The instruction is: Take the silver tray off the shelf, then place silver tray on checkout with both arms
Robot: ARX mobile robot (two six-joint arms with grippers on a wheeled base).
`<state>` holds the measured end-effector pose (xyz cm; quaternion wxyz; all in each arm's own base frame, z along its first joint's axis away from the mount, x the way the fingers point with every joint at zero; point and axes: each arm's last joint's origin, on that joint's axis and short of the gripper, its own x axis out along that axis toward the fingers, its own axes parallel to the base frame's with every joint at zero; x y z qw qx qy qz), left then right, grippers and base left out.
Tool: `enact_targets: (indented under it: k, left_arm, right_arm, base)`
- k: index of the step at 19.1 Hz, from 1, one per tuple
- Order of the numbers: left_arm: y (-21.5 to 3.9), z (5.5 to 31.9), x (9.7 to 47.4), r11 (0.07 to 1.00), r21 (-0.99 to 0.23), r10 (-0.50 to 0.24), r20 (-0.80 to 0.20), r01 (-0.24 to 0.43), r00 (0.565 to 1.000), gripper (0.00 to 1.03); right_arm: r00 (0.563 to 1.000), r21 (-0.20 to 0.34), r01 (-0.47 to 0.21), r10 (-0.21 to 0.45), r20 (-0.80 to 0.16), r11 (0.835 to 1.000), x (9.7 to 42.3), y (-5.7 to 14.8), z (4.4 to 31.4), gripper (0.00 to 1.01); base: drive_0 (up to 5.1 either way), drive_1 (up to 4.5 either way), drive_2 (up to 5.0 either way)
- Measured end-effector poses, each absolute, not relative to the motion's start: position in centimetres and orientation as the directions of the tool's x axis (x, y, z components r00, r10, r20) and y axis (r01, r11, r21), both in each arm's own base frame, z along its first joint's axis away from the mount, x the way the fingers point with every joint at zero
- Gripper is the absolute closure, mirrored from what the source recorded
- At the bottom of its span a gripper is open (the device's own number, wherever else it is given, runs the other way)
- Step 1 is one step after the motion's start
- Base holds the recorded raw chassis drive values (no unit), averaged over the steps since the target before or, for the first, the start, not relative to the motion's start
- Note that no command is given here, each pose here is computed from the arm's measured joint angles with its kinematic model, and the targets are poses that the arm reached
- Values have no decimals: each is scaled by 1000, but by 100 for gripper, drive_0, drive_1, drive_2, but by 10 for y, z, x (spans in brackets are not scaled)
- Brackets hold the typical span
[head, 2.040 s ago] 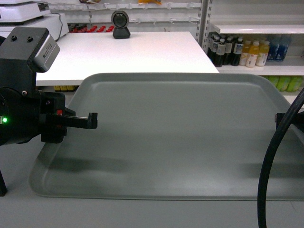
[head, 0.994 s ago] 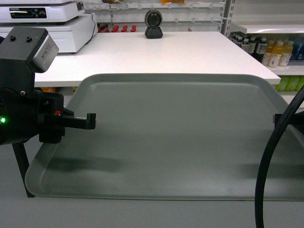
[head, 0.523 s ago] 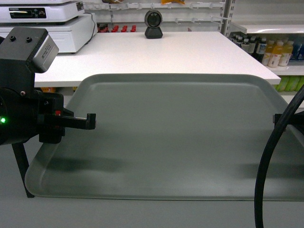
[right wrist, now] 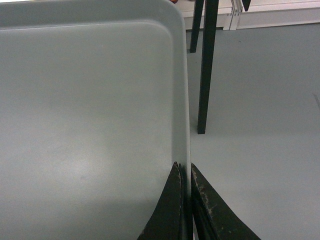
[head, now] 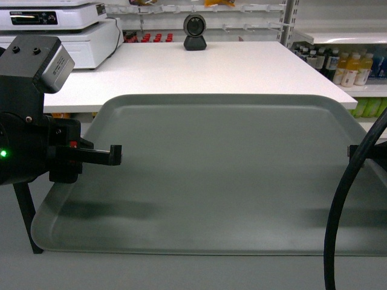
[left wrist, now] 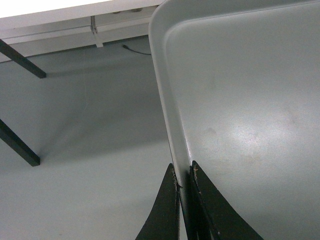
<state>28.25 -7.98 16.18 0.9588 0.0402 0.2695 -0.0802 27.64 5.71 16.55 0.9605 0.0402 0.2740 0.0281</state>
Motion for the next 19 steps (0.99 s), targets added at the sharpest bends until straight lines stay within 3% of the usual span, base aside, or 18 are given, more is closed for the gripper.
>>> enact_targets:
  k: [19]
  left_arm:
    - [-80, 162, 283, 984, 32, -135, -517, 177, 845, 100]
  right_arm:
    - [851, 93, -31, 75, -519, 995, 277, 57, 166, 98]
  base:
    - [11, 444, -422]
